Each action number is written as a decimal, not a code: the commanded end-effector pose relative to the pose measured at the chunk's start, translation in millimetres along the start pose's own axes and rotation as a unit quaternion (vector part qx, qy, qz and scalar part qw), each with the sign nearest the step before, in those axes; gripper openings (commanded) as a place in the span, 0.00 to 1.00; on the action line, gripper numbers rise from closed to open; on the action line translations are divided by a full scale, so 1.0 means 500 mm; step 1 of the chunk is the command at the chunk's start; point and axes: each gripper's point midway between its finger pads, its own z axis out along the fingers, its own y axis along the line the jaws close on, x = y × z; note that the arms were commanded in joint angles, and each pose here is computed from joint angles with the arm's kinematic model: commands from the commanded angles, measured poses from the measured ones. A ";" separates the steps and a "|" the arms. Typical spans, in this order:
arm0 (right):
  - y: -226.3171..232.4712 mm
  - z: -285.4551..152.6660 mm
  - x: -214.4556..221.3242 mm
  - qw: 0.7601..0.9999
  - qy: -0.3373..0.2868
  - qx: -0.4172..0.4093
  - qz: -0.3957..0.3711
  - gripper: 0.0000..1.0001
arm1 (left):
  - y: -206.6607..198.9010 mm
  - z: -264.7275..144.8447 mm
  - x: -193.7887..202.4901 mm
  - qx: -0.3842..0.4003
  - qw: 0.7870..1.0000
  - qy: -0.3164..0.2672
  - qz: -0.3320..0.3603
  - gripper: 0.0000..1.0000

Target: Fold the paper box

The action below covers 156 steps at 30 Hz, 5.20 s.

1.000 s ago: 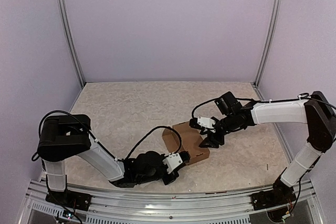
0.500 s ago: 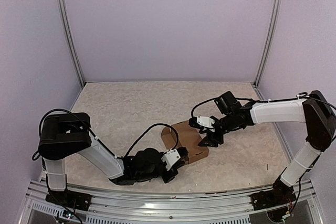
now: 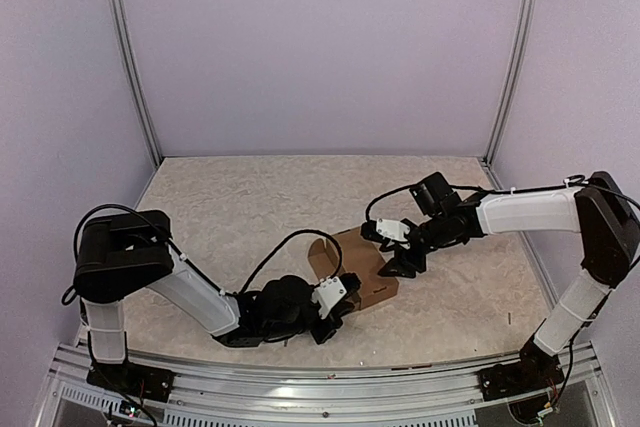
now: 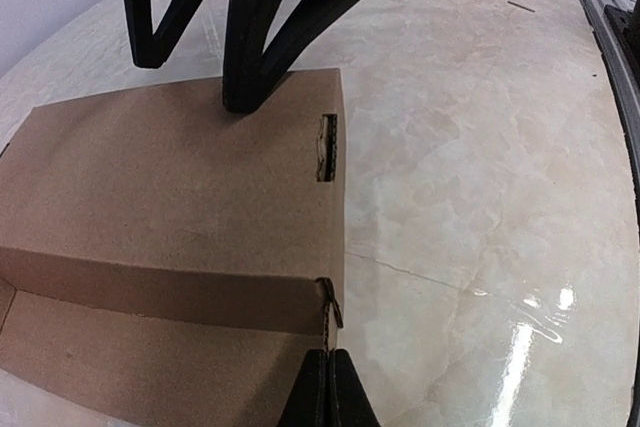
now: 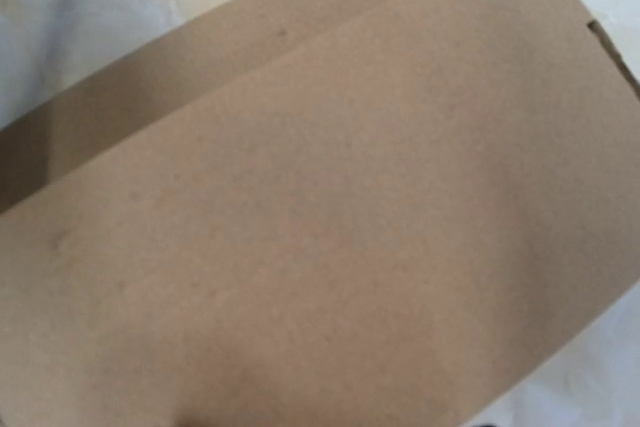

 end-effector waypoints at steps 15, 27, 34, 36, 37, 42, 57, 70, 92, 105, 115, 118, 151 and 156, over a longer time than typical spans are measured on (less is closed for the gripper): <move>0.057 0.029 0.073 0.996 0.058 -0.061 0.021 0.64 | 0.037 0.006 0.019 -0.030 0.998 0.051 -0.017 0.02; 0.092 0.035 0.059 0.994 0.054 -0.093 0.024 0.64 | 0.047 0.040 -0.048 -0.045 0.995 0.086 -0.005 0.02; 0.101 0.042 0.055 0.993 0.052 -0.106 0.029 0.64 | 0.043 0.060 -0.070 -0.046 0.994 0.102 -0.004 0.02; 0.101 0.042 0.055 0.992 0.052 -0.107 0.032 0.64 | 0.042 0.066 -0.076 -0.048 0.993 0.103 -0.002 0.02; 0.101 0.042 0.055 0.992 0.052 -0.107 0.032 0.64 | 0.044 0.069 -0.078 -0.051 0.993 0.104 -0.002 0.02; 0.087 0.026 0.038 0.995 0.045 -0.089 0.024 0.64 | 0.045 0.061 -0.082 -0.055 0.993 0.105 -0.003 0.04; 0.054 -0.070 -0.055 0.998 0.001 -0.047 -0.030 0.68 | 0.065 -0.081 -0.132 -0.040 0.993 0.105 -0.028 0.41; -0.021 -0.056 -0.081 1.000 -0.001 0.019 0.001 0.69 | 0.375 -0.081 -0.070 -0.125 0.981 0.071 -0.131 0.47; -0.141 0.026 -0.079 0.997 0.024 0.033 0.066 0.70 | 0.432 0.065 -0.036 0.040 0.982 0.059 -0.177 0.35; -0.125 0.048 -0.076 0.997 0.049 0.016 0.054 0.69 | 0.415 0.098 -0.014 0.089 0.974 0.064 -0.199 0.37; -0.106 0.066 -0.066 0.997 0.061 0.006 0.050 0.68 | 0.402 0.119 -0.020 0.126 0.968 0.066 -0.209 0.11; -0.105 0.071 -0.061 0.997 0.063 0.004 0.053 0.68 | 0.396 0.116 -0.012 0.131 0.966 0.070 -0.212 0.03; -0.117 0.101 -0.014 0.992 0.106 0.018 0.066 0.67 | 0.326 0.020 -0.028 0.041 0.984 0.007 -0.174 0.00; -0.119 0.101 -0.011 0.991 0.111 0.022 0.065 0.67 | 0.322 0.012 -0.018 0.019 0.985 0.005 -0.172 0.00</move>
